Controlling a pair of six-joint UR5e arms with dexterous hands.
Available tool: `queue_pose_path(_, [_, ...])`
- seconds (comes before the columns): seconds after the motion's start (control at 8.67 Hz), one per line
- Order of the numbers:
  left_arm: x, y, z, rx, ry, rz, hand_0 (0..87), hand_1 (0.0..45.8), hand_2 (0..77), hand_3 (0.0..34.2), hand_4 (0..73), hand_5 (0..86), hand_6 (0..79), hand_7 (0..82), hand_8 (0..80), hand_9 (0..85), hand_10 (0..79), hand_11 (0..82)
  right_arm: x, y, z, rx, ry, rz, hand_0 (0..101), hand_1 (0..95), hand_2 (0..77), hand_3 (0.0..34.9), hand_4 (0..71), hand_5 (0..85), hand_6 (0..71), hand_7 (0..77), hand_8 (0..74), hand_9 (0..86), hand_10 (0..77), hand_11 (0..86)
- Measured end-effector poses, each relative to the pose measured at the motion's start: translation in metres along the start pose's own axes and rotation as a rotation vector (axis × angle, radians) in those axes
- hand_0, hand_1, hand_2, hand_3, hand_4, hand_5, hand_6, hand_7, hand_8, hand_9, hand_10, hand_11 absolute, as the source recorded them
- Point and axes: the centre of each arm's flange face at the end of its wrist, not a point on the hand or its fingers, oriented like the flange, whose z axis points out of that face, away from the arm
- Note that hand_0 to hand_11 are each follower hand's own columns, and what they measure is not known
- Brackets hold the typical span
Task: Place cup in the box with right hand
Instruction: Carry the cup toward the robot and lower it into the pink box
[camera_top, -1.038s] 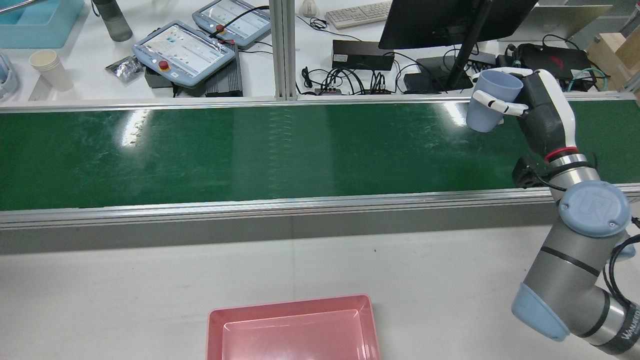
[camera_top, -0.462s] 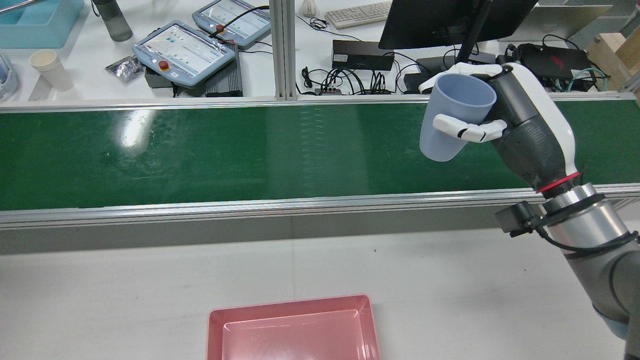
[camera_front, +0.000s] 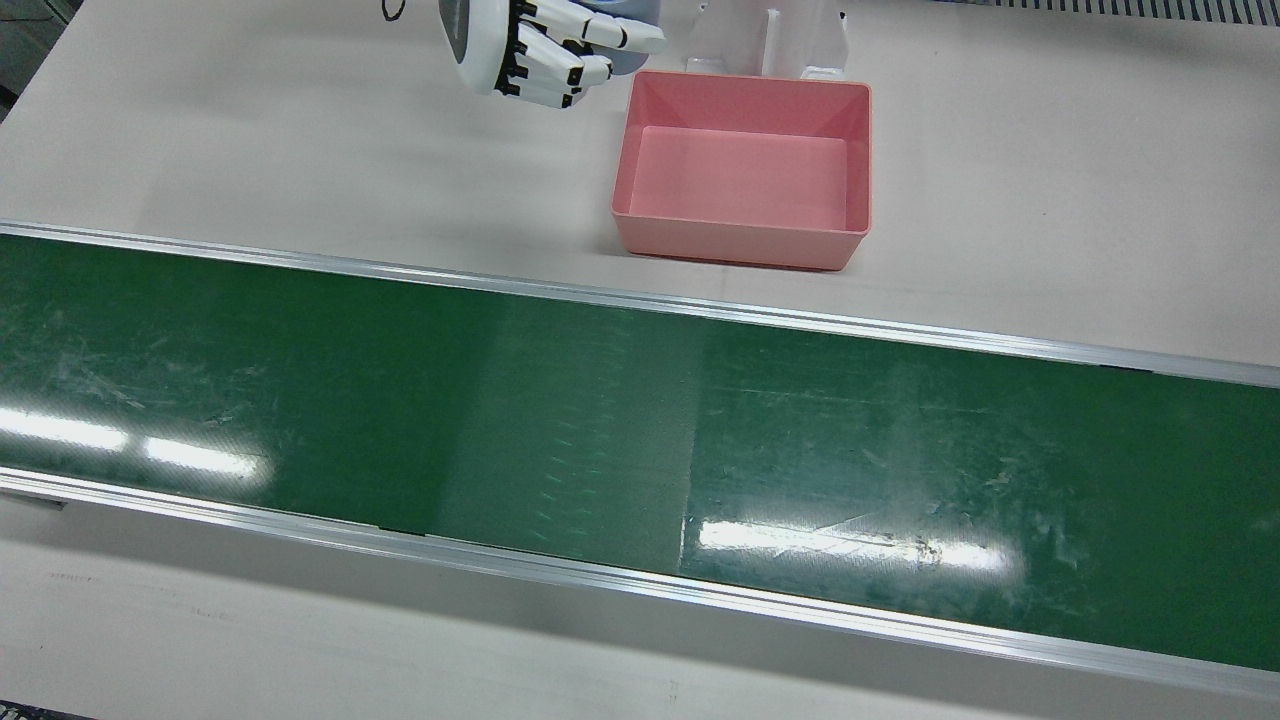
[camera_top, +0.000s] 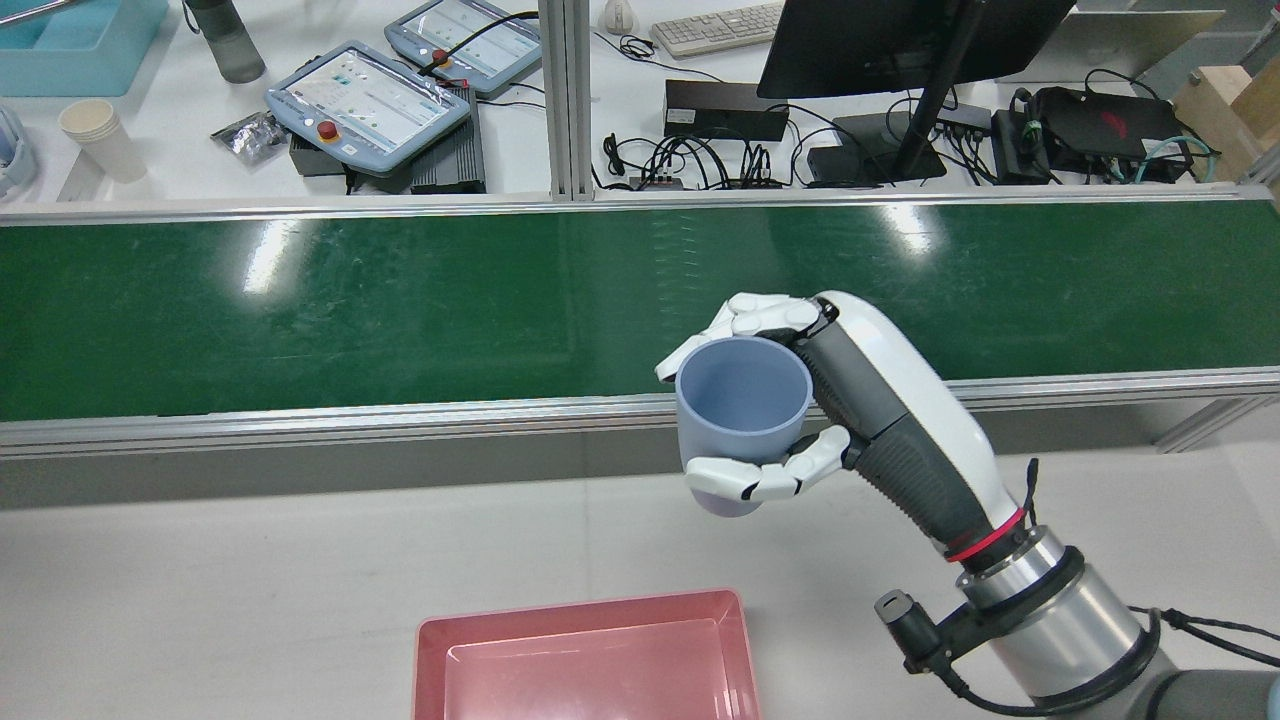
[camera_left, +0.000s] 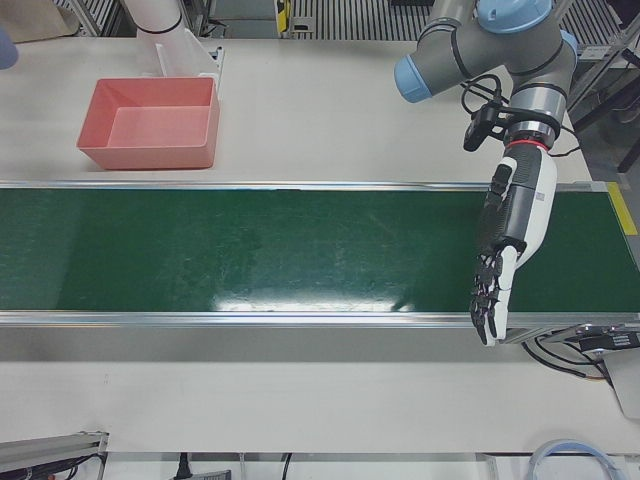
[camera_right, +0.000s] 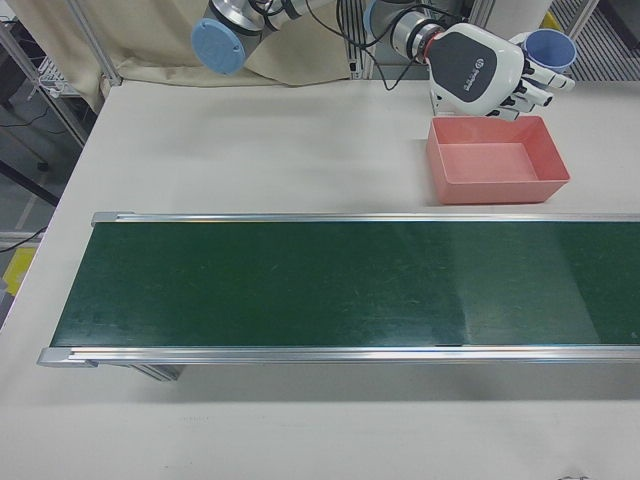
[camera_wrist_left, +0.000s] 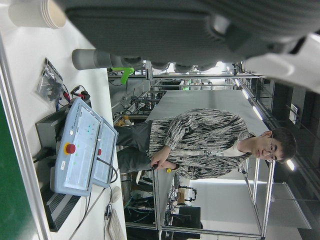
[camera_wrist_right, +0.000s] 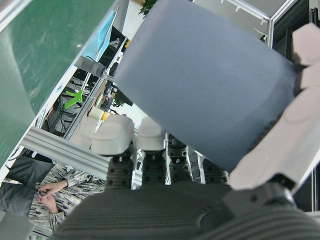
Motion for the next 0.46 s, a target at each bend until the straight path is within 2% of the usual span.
queue_pose_path(0.46, [0.0,0.0,0.0,0.0,0.0,0.0,0.0,0.5,1.1,0.0,1.1,0.0,0.0,0.0,0.0,0.0,0.0,0.0,0.119,0.047,-0.038,-0.08,0.124,0.018,39,5.4,30.0,0.0,34.9,16.9,47.5,69.3,69.8,69.8,70.4,70.4])
